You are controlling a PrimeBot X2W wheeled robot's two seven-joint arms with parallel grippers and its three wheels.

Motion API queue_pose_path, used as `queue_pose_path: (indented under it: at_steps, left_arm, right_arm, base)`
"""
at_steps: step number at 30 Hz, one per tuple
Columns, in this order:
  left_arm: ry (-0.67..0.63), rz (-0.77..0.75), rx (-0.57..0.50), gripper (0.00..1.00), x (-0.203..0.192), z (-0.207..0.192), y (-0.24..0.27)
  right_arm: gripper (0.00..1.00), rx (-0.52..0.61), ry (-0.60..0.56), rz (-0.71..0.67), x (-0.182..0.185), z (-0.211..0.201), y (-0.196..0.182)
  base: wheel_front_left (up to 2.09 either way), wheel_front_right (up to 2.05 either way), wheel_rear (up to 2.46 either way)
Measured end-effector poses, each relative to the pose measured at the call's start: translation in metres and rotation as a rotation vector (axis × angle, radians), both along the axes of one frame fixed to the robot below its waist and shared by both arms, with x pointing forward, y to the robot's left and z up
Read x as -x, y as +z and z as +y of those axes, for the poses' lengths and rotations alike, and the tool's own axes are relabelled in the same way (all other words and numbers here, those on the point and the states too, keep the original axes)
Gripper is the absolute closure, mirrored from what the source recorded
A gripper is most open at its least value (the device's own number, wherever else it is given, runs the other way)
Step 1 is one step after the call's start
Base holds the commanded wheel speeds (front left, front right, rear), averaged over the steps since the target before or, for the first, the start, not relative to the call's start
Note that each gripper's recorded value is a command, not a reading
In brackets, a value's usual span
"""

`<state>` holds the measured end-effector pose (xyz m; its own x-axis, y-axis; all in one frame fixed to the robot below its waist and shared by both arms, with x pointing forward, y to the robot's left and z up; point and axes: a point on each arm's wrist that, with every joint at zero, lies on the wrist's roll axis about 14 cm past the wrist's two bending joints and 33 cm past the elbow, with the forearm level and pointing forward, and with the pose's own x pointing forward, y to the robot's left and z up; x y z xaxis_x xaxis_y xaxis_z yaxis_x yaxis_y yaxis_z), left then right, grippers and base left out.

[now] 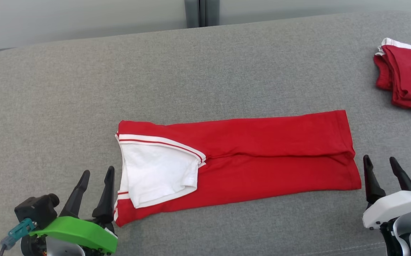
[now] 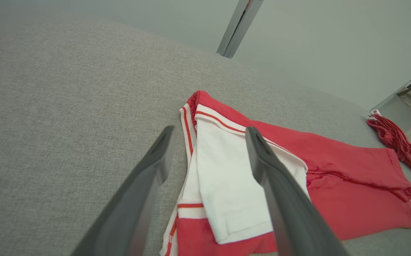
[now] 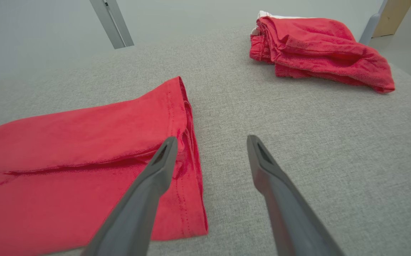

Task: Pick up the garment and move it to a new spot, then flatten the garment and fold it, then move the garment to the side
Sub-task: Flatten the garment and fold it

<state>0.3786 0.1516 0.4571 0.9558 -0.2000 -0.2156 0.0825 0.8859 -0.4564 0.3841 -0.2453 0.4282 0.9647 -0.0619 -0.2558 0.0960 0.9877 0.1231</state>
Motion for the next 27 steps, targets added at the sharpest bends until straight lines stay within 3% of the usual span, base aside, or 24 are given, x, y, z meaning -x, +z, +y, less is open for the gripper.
queue_pose_path:
  at_steps: [9, 25, 26, 27]
  left_arm:
    - [0.057, -0.055, -0.04, 0.0, 0.001, 0.003, 0.007]
    - [0.115, -0.087, -0.094, 0.0, -0.002, 0.013, 0.008]
    - [0.117, -0.085, -0.096, 0.0, -0.001, 0.014, 0.007]
    - [0.118, -0.084, -0.096, 0.0, -0.001, 0.014, 0.007]
  right_arm:
    - [0.0, 0.018, 0.031, -0.045, -0.021, 0.008, 0.025]
    - [0.0, 0.005, 0.121, 0.332, -0.031, 0.028, -0.055]
    - [0.19, 0.0, 0.119, 0.34, -0.032, 0.027, -0.056]
    - [0.49, -0.001, 0.116, 0.348, -0.033, 0.026, -0.057]
  base:
    - [0.0, 0.0, 0.0]
    - [0.0, 0.0, 0.0]
    - [0.0, 0.0, 0.0]
    - [0.0, 0.0, 0.0]
